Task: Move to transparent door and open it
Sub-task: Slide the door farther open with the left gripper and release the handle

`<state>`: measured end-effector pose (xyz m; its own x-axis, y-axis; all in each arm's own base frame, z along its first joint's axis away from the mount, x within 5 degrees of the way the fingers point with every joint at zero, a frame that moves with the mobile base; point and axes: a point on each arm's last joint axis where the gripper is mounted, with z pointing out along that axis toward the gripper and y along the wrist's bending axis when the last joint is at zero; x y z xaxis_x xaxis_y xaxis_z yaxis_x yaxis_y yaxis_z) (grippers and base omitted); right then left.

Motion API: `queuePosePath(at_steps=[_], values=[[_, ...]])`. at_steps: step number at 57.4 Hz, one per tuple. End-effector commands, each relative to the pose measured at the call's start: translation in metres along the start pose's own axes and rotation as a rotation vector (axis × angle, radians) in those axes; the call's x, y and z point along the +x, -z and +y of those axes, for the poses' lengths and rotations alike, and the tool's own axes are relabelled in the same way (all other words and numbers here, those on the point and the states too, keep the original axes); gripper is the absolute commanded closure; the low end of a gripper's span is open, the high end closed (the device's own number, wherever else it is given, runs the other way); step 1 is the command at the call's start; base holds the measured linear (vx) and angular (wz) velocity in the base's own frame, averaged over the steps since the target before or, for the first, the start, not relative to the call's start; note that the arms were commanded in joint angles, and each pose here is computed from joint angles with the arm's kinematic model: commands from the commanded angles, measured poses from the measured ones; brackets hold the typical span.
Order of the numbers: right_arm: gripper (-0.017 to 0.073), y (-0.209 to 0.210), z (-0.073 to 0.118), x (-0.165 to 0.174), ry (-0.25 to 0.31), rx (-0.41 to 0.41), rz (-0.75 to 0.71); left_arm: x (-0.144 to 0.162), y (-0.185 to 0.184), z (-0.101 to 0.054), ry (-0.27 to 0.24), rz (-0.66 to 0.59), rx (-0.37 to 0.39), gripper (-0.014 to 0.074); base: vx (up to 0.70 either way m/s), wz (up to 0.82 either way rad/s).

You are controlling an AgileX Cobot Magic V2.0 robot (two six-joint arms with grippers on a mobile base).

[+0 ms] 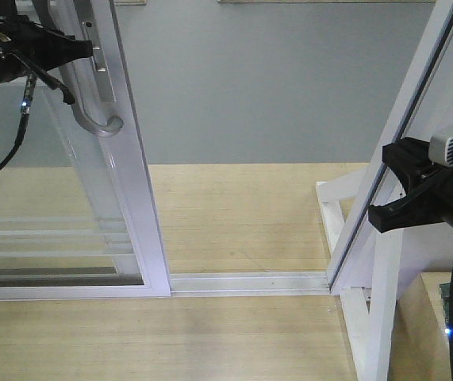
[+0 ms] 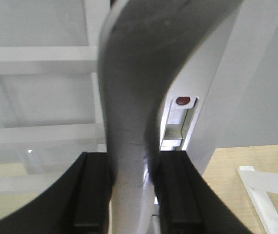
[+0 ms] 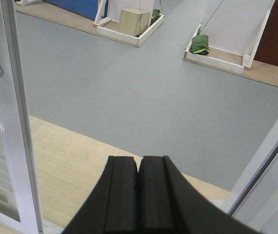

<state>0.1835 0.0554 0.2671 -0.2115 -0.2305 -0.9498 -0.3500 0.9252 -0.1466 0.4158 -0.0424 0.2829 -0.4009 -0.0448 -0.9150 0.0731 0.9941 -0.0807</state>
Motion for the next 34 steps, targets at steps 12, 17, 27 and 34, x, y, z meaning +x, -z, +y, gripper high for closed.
queuePosePath(at_steps=[12,17,27,34], values=[[0.0562,0.003,-0.001,-0.018,0.011,-0.002,-0.116,-0.034,0.027,0.012,-0.032,-0.124,-0.033,0.0589,0.00,0.00],[0.0562,0.003,-0.001,-0.018,0.011,-0.002,-0.115,-0.028,0.042,0.012,-0.038,-0.125,-0.038,0.0589,0.00,0.00],[0.0562,0.003,-0.001,-0.018,0.009,-0.002,-0.115,-0.003,0.079,0.013,-0.036,-0.100,-0.046,0.0589,0.00,-0.01],[0.0562,0.004,-0.001,-0.018,-0.010,-0.001,-0.105,0.020,0.109,0.009,-0.043,-0.072,-0.033,0.0589,0.00,0.00]])
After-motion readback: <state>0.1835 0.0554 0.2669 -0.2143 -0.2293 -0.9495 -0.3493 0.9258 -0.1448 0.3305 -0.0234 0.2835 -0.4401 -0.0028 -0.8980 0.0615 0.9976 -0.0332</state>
